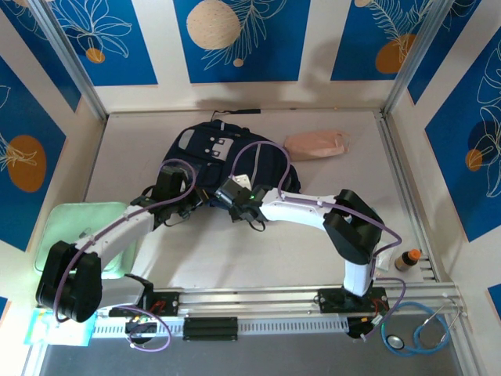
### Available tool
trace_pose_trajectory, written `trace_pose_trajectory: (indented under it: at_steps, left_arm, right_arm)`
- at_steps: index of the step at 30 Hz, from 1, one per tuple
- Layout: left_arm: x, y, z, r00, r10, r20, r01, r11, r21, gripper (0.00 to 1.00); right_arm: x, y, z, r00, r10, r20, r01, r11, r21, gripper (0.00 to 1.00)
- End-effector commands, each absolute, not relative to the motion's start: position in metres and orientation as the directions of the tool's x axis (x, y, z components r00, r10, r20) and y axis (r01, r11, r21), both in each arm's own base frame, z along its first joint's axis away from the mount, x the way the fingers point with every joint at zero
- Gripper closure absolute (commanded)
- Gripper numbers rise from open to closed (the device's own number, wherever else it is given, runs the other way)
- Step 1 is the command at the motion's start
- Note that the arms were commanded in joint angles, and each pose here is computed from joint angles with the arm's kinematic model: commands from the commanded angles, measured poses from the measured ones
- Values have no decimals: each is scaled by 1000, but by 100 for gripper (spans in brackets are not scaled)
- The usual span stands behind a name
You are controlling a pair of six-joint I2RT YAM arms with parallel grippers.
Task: Pack the student bag
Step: Zip the student bag at the center of the table.
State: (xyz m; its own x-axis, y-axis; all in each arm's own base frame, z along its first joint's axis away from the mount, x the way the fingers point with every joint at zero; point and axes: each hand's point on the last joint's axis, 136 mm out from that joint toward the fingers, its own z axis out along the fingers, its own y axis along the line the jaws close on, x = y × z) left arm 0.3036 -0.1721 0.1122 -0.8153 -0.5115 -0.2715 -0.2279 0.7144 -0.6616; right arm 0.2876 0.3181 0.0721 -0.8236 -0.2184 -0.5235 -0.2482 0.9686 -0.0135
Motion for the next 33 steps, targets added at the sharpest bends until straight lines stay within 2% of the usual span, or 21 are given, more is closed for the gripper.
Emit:
trace_pose_trajectory:
  at_steps: [1, 8, 13, 17, 18, 20, 23, 28, 30, 33]
  left_arm:
    - [318, -175, 139, -795, -511, -327, -172, 706, -687, 100]
    - [322, -155, 127, -778, -532, -334, -213, 724, -657, 100]
    - [324, -148, 122, -775, -535, -336, -223, 730, -646, 100]
    - [327, -142, 118, -771, -536, -343, -232, 739, -633, 100]
    - [328, -139, 116, -769, -538, -347, -237, 742, -627, 100]
    - [330, -132, 113, -762, -543, -352, -250, 749, -613, 100]
    - [330, -119, 108, -753, -547, -364, -275, 766, -581, 88]
    - [307, -90, 101, -741, -552, -383, -343, 801, -491, 57]
    - [297, -84, 100, -728, -570, -381, -362, 792, -492, 50]
    - [286, -86, 104, -713, -604, -356, -375, 758, -534, 45]
  right_arm:
    - [296, 289, 75, -815, -198, -544, -179, 980, -89, 92]
    - [284, 223, 74, -816, -172, -552, -95, 982, -166, 92]
    - [284, 183, 74, -839, -126, -530, -44, 985, -164, 91]
    - [286, 186, 73, -848, -139, -511, -91, 989, -118, 96]
    - [286, 194, 75, -845, -161, -509, -129, 987, -97, 100]
    - [286, 214, 79, -840, -206, -503, -216, 976, -39, 100]
    - [280, 254, 85, -827, -274, -491, -361, 928, 90, 100]
    - [268, 314, 93, -820, -320, -475, -485, 829, 278, 100]
    - [266, 337, 95, -816, -326, -477, -510, 794, 331, 100]
    - [263, 370, 93, -816, -342, -467, -535, 752, 384, 100]
